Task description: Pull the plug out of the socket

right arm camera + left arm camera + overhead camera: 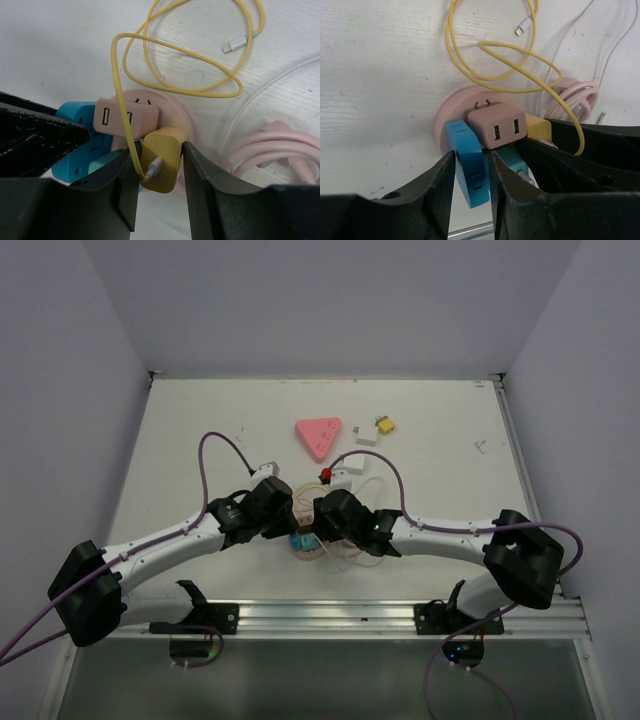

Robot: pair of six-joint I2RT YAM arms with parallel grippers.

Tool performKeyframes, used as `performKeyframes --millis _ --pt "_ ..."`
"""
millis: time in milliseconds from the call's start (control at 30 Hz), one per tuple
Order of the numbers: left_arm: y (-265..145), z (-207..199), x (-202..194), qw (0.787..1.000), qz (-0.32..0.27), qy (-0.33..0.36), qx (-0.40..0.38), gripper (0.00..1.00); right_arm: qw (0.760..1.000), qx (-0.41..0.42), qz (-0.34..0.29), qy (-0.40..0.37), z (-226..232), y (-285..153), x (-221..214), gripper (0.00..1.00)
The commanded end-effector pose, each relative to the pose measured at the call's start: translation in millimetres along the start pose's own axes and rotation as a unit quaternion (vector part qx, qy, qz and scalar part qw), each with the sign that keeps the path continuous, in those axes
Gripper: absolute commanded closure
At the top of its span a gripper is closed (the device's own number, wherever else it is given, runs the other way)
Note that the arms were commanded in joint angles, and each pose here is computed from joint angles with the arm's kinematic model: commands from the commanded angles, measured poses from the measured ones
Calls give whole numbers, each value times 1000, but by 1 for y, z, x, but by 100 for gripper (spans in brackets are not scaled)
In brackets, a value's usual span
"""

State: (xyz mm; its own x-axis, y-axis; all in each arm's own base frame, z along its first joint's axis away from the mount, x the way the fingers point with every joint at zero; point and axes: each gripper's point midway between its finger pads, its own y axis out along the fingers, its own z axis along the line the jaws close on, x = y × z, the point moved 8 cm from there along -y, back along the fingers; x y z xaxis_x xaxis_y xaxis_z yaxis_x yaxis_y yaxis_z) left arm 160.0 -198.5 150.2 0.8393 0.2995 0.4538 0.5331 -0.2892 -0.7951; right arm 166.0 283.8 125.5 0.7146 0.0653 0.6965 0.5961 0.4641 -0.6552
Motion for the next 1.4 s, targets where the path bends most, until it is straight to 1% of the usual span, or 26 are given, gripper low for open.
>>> performKeyframes --millis 0,33,100,167,200,233,300,333,500,600,700,733,800,867,900,933,1000,1167,1367 --pt "-6 -14 10 1000 -17 5 -21 62 999 -40 2 -4 -1 3 -4 66" --pt "-7 -14 10 1000 -16 5 -24 59 999 -47 6 -6 -3 5 -7 69" --pt "-8 -15 10 1000 -12 3 -23 55 999 -52 9 -7 -2 6 -7 73" --pt "-10 -15 11 1000 -13 1 -24 50 998 -60 12 -8 -2 8 -9 79" --pt "-10 -15 10 1000 -12 2 -23 50 998 -62 15 -10 -2 8 -10 82" --pt "-10 -15 10 1000 -11 3 -23 50 998 -67 17 -10 -3 9 -10 86" --pt "-9 -13 8 1000 -5 3 -15 50 997 -74 18 -10 -4 9 -12 89" --pt "-9 -12 7 1000 -3 1 -11 51 997 -77 20 -11 -5 10 -13 93" --pt "-7 -7 1 1000 7 -2 3 59 996 -88 22 -12 -7 10 -14 100" --pt "-6 -6 -1 1000 10 1 14 60 995 -92 25 -15 -8 11 -15 100" --pt "-4 -7 -1 1000 13 8 26 64 995 -94 29 -16 -7 13 -16 100" --pt "-3 -7 -1 999 14 10 30 70 995 -96 29 -18 -8 13 -16 100" --pt "-1 -10 -1 999 18 13 34 74 994 -99 33 -20 -8 14 -17 100" --pt "-3 -15 1 999 19 16 31 85 993 -107 37 -23 -9 15 -20 100" --pt "-3 -17 2 999 19 18 33 88 993 -110 39 -23 -9 16 -20 100" --pt "-4 -19 5 999 13 19 37 95 991 -120 48 -24 -11 17 -24 100" --pt "-8 -26 12 999 4 20 41 100 990 -131 52 -24 -11 19 -25 100" --pt "-16 -41 29 999 -26 11 31 100 982 -168 84 -31 -13 26 -32 100" --pt "-24 -49 39 998 -53 -20 9 100 977 -185 105 -33 -14 31 -39 100"
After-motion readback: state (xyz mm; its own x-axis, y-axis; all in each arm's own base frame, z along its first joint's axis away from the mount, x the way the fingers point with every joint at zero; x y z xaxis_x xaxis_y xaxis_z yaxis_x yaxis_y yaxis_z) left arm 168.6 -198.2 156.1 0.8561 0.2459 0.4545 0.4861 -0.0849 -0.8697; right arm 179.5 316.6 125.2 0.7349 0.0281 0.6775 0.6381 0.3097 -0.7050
